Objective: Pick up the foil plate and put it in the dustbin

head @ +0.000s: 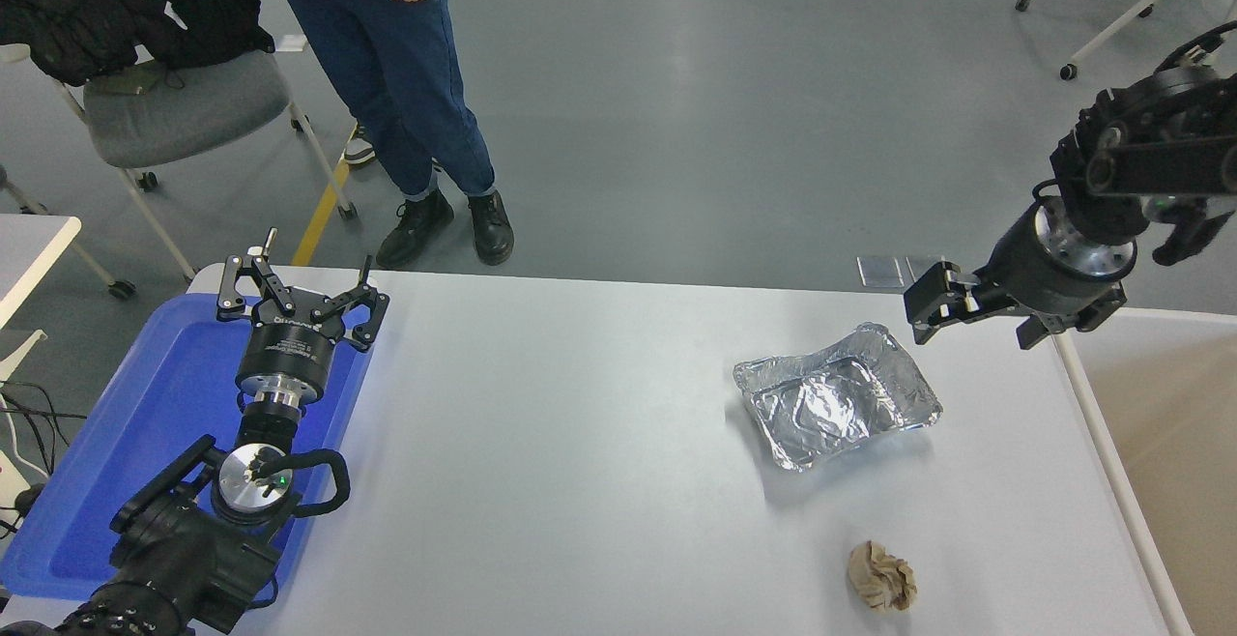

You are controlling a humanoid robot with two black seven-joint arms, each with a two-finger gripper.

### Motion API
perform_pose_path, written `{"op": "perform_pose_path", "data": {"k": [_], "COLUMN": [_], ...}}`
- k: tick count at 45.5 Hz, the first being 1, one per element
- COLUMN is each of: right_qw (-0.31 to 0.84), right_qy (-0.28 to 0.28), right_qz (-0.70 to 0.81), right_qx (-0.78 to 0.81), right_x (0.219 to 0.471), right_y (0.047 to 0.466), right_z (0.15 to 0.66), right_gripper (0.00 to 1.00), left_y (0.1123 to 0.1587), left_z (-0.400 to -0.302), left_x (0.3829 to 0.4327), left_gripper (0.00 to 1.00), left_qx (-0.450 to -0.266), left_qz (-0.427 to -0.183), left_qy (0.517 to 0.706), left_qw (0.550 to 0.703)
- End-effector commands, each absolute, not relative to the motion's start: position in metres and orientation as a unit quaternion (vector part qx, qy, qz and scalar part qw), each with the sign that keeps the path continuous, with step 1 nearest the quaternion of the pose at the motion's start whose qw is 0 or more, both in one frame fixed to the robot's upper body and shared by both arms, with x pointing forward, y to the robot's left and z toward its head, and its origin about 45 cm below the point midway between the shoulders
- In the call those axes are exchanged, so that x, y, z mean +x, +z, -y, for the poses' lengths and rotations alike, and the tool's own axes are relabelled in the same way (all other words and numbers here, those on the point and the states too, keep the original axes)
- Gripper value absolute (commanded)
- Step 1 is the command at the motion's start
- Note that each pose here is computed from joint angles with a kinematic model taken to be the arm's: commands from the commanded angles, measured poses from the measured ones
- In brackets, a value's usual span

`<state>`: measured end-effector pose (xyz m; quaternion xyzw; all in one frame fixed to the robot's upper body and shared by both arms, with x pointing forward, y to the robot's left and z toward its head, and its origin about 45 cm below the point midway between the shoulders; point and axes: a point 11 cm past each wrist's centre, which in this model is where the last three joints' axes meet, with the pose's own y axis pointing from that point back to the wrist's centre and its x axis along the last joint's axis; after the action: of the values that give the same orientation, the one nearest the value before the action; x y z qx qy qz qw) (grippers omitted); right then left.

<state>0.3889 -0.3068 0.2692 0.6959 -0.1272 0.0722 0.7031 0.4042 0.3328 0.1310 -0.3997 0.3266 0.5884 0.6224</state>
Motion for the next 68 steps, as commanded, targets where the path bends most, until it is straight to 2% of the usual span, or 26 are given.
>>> {"op": "perform_pose_path", "data": {"k": [1,10,20,31,40,57,68], "right_qw": [0.681,0.701,0.717,0.736,0.740,0.739,0.723], "right_qy": [0.095,0.093,0.130,0.242,0.288,0.301,0.282], "right_qz": [0.187,0.216,0.225,0.178,0.133,0.154,0.176], "right_qx": [0.701,0.674,0.647,0.607,0.594,0.582,0.606], "right_x": [0.400,0.410,0.423,0.425,0.411,0.404,0.397], "right_y": [0.230,0.194,0.164,0.149,0.124,0.092,0.073], "right_z": [0.309,0.344,0.350,0.346,0.344,0.353,0.337], "right_gripper": [1.00,1.00,1.00,1.00,1.00,0.99,0.99], "left_y": [0.1310,0.1310,0.1310,0.1311,0.1310,0.1317,0.1312], "left_z": [-0.3329,-0.3329,-0.3329,-0.3330,-0.3329,-0.3328,-0.3333], "left_x": [0.4042,0.4042,0.4042,0.4042,0.4042,0.4047,0.4042], "left_gripper": [1.00,1.00,1.00,1.00,1.00,1.00,1.00], "left_qx": [-0.400,-0.400,-0.400,-0.400,-0.400,-0.401,-0.401], "left_qz": [-0.327,-0.327,-0.327,-0.326,-0.327,-0.326,-0.326], "left_qy": [0.588,0.588,0.588,0.589,0.588,0.588,0.589], "left_qw": [0.622,0.622,0.622,0.622,0.622,0.622,0.622]}}
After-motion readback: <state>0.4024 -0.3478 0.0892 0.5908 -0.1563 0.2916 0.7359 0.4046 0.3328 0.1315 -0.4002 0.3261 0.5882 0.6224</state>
